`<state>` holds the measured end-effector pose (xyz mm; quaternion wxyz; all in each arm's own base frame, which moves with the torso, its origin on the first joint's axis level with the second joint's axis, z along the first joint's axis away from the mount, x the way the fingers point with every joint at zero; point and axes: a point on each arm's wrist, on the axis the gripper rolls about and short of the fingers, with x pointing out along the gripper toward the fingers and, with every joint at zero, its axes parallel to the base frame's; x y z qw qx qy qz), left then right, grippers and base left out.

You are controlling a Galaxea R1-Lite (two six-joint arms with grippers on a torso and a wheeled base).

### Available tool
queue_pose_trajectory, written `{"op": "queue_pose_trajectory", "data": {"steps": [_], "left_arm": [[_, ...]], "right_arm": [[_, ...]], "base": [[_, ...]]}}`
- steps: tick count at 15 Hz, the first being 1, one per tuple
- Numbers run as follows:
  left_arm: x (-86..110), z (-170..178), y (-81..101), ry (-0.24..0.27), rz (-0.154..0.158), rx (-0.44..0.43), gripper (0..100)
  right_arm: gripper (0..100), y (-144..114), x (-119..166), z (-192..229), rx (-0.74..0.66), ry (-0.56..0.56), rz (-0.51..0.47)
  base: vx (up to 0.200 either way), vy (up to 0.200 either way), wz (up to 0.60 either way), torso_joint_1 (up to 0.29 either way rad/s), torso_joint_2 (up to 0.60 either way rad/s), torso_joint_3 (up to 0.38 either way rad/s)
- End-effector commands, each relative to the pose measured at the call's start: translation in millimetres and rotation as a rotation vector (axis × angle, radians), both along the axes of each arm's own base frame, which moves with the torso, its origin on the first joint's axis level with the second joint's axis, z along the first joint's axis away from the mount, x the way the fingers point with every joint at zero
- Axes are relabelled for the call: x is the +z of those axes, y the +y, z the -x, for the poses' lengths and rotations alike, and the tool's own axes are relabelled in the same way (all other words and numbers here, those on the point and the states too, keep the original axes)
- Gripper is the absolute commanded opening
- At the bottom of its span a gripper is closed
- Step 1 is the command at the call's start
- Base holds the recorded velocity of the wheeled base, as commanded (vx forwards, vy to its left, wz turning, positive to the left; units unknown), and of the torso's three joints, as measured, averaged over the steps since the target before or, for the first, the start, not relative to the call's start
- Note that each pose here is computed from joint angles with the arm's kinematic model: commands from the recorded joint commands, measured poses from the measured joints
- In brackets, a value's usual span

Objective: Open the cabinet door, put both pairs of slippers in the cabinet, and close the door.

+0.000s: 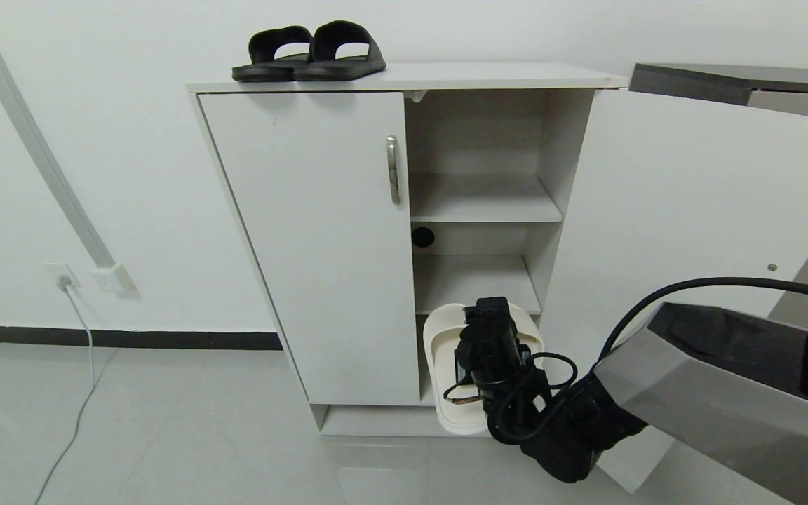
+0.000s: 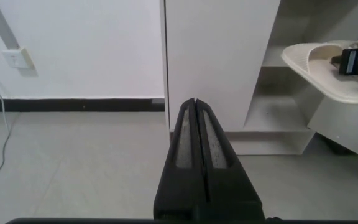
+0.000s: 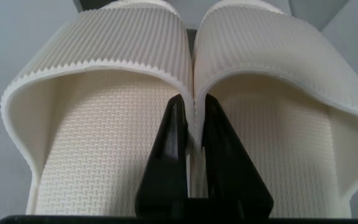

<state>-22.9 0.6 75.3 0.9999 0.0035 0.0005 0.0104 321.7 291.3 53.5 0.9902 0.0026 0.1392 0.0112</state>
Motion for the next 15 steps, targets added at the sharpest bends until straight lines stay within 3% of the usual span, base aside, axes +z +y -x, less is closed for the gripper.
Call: {"op": "queue_pose_trajectory", "data": {"steps": [1, 9, 15], "left_arm": [[0.0, -0.1, 0.0, 0.001, -0.001, 0.001, 0], [0.1, -0.2, 0.0, 0.002, -0.001, 0.001, 0], [0.0, -0.1, 0.0, 0.001, 0.001, 0.001, 0]], "right_arm": [[0, -1.8, -5.5, -5.5, -0.012, 0.005, 0.003], [0, -3.7, -8.4, -20.1, -0.025, -0.005, -0.013], [0, -3.0, -10.5, -21.9, -0.027, -0.006, -0.014]], "base": [[0.0, 0.0, 0.0, 0.0, 0.0, 0.0], [0.0, 0.0, 0.0, 0.0, 0.0, 0.0], [0.0, 0.0, 0.0, 0.004, 0.0, -0.157]]}}
